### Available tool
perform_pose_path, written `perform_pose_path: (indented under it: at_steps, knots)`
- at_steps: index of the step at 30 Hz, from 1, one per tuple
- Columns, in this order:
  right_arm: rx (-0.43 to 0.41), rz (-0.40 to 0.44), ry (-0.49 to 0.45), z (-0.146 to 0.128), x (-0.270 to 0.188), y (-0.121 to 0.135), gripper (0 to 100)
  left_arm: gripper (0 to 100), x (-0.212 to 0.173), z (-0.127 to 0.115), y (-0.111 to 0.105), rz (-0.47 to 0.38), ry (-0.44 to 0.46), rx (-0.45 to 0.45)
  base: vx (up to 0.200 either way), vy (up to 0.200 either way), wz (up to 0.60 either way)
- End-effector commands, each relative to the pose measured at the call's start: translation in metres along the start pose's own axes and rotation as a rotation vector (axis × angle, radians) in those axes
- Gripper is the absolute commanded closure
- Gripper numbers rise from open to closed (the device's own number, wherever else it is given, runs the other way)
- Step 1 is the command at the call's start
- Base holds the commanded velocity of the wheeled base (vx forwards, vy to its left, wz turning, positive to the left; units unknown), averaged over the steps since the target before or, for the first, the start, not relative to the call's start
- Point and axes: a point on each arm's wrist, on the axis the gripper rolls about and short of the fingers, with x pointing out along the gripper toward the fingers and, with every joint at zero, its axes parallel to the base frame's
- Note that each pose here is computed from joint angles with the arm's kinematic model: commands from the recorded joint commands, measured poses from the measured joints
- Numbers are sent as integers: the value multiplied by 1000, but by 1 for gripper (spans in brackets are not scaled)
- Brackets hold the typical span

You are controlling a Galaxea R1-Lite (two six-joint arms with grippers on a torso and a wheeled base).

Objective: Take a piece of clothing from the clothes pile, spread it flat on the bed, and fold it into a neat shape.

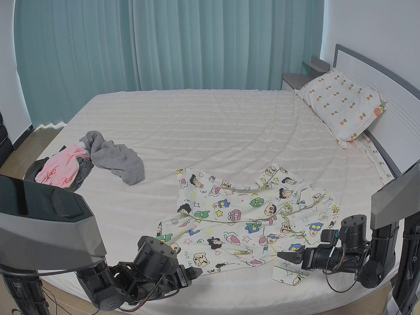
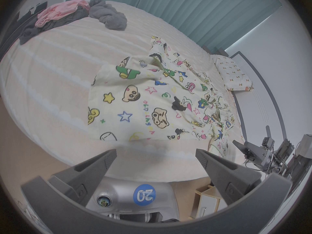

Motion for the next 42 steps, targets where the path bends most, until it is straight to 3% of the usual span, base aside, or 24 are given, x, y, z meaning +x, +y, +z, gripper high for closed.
perform_pose_path:
  at_steps: [1,6,7,8,20,26,37,42]
  knots:
    - [-14,-1,-2,-1,-1,0,0,0,19,2,8,69,-20,-33,0,0,0]
    - [-28,-22,-7,-1,-1,-3,0,0,29,1,11,128,-69,-29,0,0,0]
    - [-37,-37,-8,-1,0,-4,0,0,38,-4,19,208,-109,10,0,0,0]
    - [-37,-38,-7,-2,0,-4,0,0,41,-6,21,226,-113,38,0,0,0]
    - [-45,-35,-8,-1,0,-4,0,0,45,-5,18,234,-115,104,0,0,0]
    - [-44,-37,-6,-2,0,-4,0,0,40,-10,26,279,-92,150,0,0,0]
    - [-46,-35,-4,-2,0,-3,0,0,49,-1,14,250,-118,141,0,0,0]
    - [-47,-32,-6,-2,0,-3,0,0,50,-1,12,272,-96,183,0,0,0]
